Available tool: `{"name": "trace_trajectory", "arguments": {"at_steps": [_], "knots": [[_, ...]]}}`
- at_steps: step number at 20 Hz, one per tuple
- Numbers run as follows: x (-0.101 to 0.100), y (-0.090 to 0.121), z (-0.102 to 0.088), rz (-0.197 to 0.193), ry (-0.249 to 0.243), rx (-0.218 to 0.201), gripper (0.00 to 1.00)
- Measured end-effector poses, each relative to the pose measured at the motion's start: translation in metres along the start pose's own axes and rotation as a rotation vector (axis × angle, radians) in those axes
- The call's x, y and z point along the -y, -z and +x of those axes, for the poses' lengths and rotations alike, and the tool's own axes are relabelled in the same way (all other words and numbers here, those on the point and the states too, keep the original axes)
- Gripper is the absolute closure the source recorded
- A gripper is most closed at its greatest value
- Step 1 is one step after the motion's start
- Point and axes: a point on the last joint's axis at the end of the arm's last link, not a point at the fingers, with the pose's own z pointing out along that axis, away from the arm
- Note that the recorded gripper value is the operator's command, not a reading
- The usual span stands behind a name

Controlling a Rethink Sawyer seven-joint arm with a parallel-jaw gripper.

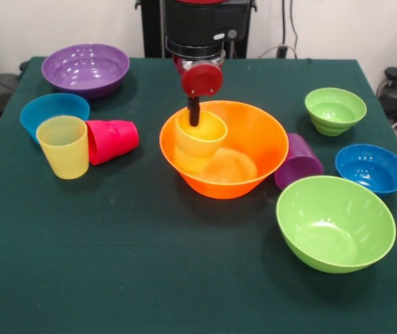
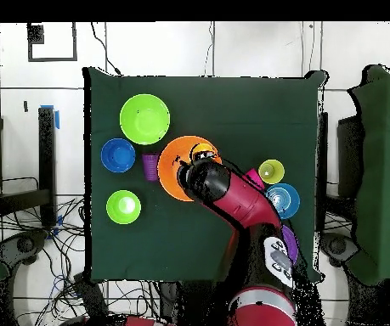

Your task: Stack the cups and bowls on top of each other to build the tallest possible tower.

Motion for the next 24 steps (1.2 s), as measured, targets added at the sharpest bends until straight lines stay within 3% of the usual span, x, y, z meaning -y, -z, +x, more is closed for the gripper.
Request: {"name": "trace_trajectory", "arguments": {"at_steps": [10,24], "knots": [[0.008,0.0,0.027,0.01,0.019,-0.044,1.0],[0.004,-0.003,0.046,0.005,0.036,-0.082,1.0]]}}
